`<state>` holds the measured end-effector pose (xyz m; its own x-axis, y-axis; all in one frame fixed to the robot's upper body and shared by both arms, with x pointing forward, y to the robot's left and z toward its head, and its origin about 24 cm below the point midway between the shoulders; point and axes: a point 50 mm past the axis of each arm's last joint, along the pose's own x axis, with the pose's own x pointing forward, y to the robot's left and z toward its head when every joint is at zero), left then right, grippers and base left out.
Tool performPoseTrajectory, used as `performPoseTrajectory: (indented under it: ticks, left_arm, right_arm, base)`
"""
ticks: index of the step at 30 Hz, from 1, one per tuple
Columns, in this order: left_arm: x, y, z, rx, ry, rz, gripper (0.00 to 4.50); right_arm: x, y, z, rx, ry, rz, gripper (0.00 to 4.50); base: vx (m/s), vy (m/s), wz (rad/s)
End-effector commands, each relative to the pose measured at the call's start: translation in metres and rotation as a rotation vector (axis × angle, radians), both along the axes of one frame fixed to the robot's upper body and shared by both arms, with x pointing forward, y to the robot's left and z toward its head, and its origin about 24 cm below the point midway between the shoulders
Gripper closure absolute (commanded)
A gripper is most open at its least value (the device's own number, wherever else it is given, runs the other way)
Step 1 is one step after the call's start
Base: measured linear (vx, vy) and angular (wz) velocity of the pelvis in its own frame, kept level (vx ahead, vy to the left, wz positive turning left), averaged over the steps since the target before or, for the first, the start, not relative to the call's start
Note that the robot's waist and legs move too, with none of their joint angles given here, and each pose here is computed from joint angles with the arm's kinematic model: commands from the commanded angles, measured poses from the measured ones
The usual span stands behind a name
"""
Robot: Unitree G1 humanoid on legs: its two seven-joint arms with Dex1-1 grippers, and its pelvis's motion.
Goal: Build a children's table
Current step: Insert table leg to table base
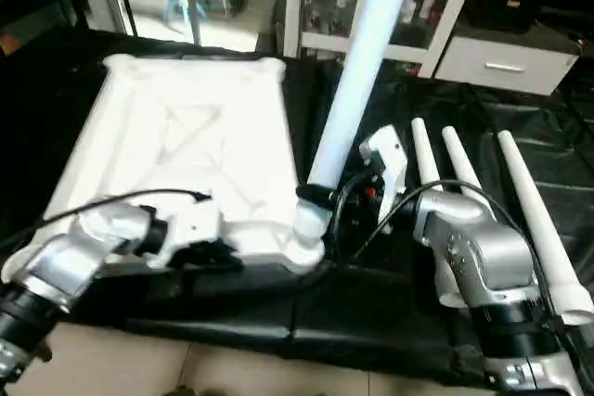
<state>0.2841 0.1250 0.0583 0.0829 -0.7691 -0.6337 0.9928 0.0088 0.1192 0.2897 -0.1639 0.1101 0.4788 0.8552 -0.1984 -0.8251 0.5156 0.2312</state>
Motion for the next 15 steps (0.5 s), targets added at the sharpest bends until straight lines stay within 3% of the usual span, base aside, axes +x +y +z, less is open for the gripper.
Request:
performPoseTrajectory:
  ticks: [1, 15]
  left_arm:
    - [-0.0082, -0.0144, -0.0107, -0.014, 0.037, -0.047, 4.46]
    - [-0.0041, -0.0079, -0.0103, 0.062, 0.017, -0.013, 4.5]
  right_arm:
    - [-0.0042, -0.0027, 0.0076, 0.001, -0.019, 0.026, 2.64]
    - [-0.012, -0.0083, 0.0072, -0.019, 0.014, 0.078, 2.64]
  base:
    - [0.0, 0.0, 0.0]
    - [0.0, 0.0, 0.0]
